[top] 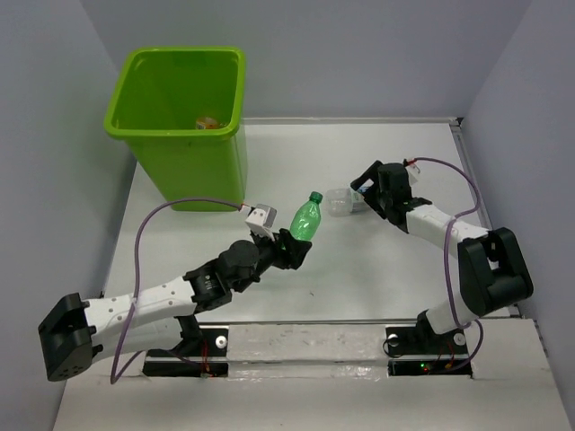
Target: Put the plastic bottles in the bin
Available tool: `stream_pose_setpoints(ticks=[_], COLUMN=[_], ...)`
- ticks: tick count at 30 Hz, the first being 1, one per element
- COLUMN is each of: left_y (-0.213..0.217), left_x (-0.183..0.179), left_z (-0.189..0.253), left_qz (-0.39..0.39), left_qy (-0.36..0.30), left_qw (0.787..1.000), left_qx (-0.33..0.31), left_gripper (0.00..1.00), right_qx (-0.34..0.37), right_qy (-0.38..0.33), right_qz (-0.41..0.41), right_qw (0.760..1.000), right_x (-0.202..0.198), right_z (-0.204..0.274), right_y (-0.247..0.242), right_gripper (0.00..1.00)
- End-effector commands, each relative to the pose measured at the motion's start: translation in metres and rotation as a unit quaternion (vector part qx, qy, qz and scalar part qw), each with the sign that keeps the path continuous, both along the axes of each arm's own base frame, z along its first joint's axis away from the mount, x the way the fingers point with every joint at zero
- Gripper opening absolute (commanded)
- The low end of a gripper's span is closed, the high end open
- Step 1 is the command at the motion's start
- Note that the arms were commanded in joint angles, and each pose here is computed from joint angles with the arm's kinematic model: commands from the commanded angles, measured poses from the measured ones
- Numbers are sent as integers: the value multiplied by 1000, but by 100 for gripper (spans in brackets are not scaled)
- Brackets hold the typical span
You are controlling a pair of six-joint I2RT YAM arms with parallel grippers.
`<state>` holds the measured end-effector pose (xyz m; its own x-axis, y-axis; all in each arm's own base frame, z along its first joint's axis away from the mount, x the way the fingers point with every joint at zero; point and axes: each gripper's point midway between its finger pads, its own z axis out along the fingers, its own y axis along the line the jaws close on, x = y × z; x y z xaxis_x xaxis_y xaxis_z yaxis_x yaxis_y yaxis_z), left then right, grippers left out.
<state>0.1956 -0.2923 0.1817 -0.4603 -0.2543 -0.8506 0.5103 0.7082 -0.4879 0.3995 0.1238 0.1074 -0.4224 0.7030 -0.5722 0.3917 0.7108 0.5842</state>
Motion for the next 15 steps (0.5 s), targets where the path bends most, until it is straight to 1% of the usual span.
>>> stream_pose_setpoints(ticks=[1,3,5,6,8,10,12,15], left_y=[17,24,27,29,30,31,33,35], left_x=[2,0,-1,-2,-3,-2,-2,-1], left_z=[37,51,59,66,69,70,75,86], left_qz=[31,35,37,36,33,36,38,40], left_qy=[-25,-35,-40,-44,-51,-52,-54,-66], left_qw=[998,997,997,996,996,996,996,995], left_qx=[-42,-52,-57,-65,-64,-62,-62,-64], left_gripper=[41,41,41,41,41,41,41,41], right_qx=[48,43,39,32,26,12,-11,-51], right_qy=[-28,-12,-12,-3,-4,6,3,40], right_qz=[-24,-32,-34,-35,-29,-23,-12,8], right_qw=[998,999,999,999,999,1000,1000,998], right_x=[30,34,41,45,55,61,72,73], right_z=[14,0,1,-5,1,-8,-2,-22], right_y=[4,-1,-4,-8,-5,-5,-5,-7], right_gripper=[100,100,100,100,100,100,100,100])
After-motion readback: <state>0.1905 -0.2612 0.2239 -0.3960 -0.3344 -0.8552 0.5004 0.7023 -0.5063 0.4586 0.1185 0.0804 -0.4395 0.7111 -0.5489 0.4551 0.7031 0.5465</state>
